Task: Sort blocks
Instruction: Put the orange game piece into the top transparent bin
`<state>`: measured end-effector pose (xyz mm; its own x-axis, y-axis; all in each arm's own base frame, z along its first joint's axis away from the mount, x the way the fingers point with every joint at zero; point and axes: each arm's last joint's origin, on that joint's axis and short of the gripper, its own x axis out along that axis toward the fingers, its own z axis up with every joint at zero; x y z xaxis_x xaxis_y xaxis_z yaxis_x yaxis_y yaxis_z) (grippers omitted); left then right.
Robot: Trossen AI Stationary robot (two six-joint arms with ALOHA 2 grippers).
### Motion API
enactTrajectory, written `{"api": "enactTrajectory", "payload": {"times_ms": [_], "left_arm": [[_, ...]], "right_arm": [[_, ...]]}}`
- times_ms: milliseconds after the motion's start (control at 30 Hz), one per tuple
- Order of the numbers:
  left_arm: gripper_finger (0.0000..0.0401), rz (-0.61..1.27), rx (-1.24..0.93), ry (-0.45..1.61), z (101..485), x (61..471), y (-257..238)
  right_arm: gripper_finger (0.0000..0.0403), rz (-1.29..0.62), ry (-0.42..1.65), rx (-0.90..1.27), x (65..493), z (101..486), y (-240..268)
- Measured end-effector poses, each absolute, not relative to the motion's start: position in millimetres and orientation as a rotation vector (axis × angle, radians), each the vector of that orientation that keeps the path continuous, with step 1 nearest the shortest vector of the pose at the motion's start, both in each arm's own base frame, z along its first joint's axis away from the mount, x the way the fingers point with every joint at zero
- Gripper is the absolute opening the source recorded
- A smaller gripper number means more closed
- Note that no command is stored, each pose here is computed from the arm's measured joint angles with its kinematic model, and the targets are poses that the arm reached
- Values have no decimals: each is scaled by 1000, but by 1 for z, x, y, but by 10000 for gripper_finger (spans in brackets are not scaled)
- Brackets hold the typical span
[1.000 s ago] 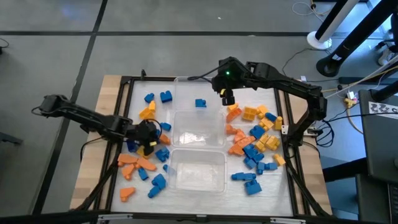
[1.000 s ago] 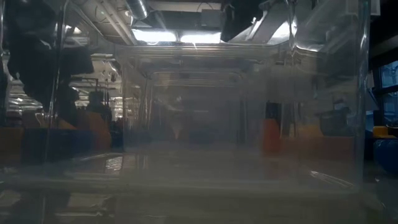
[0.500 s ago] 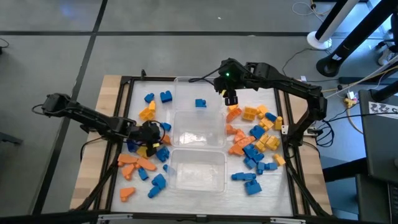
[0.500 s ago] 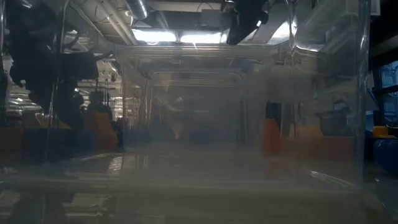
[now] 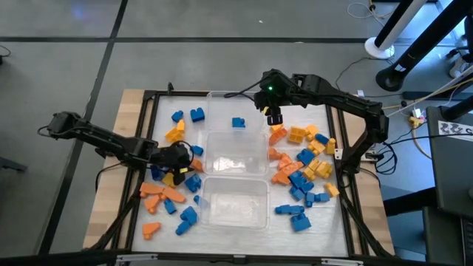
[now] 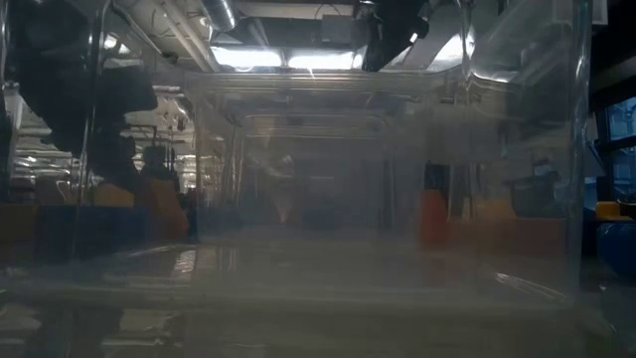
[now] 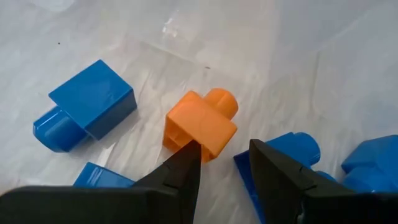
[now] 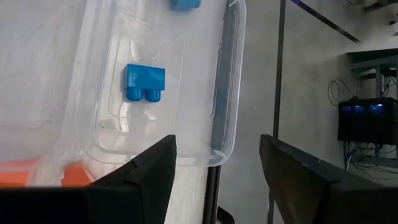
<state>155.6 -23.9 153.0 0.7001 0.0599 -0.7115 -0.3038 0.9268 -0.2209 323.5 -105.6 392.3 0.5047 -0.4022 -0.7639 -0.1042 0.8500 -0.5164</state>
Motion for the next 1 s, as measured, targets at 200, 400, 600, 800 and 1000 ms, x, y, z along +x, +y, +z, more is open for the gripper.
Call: {"api": "enactTrajectory", "payload": {"times_ms": [200,400,600,800,1000], "left_arm": [[125,198,-315,773,153,156,-24],[125,186,-293,733,154,161,-25],[95,202,-274,786,146,163,-25],[33,197,-258,788,143,168,-26],[5,188,-267,750,145,171,-26]], "right_arm": [[232,-192,1038,-549,324,392,-106],[232,-193,1035,-550,324,393,-106],[232,-197,1032,-552,324,393,-106],[232,-198,1032,-552,324,393,-106],[232,-198,1033,-552,324,393,-106]]}}
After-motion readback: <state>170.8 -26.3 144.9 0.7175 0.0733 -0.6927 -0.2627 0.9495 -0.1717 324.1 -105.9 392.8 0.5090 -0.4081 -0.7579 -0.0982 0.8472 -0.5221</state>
